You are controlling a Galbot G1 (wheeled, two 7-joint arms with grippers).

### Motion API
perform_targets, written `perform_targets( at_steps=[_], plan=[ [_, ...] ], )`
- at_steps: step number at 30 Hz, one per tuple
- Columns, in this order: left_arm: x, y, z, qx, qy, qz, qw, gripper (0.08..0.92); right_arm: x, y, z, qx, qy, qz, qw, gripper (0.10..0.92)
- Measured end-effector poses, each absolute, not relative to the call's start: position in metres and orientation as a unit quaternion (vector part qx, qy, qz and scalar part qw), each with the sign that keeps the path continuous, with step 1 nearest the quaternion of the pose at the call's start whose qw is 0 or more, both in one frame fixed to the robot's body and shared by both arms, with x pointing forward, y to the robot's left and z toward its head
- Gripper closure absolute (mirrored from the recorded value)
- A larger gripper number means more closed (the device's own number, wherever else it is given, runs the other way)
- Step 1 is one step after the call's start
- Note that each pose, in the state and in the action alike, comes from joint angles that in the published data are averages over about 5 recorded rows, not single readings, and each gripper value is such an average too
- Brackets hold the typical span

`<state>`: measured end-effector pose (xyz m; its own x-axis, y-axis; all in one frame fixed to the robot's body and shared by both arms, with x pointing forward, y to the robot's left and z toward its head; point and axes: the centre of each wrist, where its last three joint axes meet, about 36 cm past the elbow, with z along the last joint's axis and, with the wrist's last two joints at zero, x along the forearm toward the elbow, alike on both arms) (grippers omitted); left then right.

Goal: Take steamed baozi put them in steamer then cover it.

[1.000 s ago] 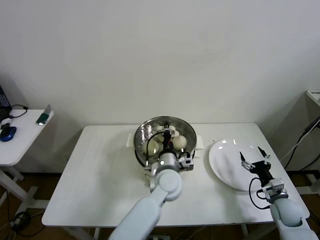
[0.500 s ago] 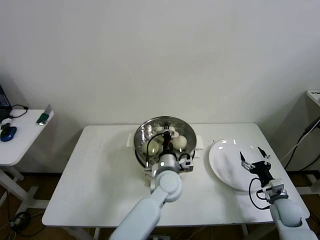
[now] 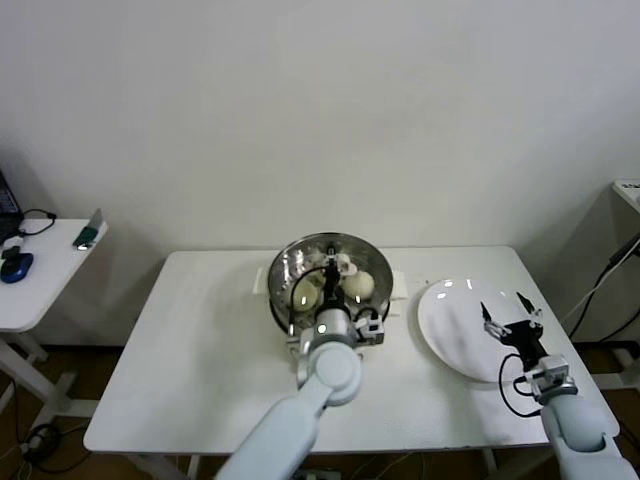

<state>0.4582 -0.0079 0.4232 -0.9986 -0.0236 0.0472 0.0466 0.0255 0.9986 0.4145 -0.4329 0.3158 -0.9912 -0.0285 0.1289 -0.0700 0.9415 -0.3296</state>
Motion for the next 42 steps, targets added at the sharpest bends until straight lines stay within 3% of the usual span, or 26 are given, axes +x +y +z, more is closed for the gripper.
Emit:
perform_targets(
  at_steps=[13,16,30,38,42],
  plan=[
    [0.438,0.007,0.445,-0.016,-0.732,-0.681,0.008,0.245,0.421,-0.427,0.330,0.005,-0.983,0.157,0.091,0.200],
    [0.431,0.013,0.450,-0.018,-0.738,-0.675,0.007,0.191,0.423,-0.426,0.333,0.000,-0.983,0.154,0.095,0.200],
    [0.391,0.057,0.469,-0.027,-0.766,-0.643,0.015,0.177,0.433,-0.422,0.344,-0.005,-0.985,0.146,0.096,0.200],
    [0.377,0.101,0.487,0.005,-0.807,-0.590,0.015,0.177,0.431,-0.413,0.343,0.011,-0.986,0.140,0.092,0.200],
    [0.373,0.130,0.491,0.025,-0.844,-0.535,0.033,0.177,0.427,-0.409,0.343,0.022,-0.986,0.136,0.090,0.200]
  ],
)
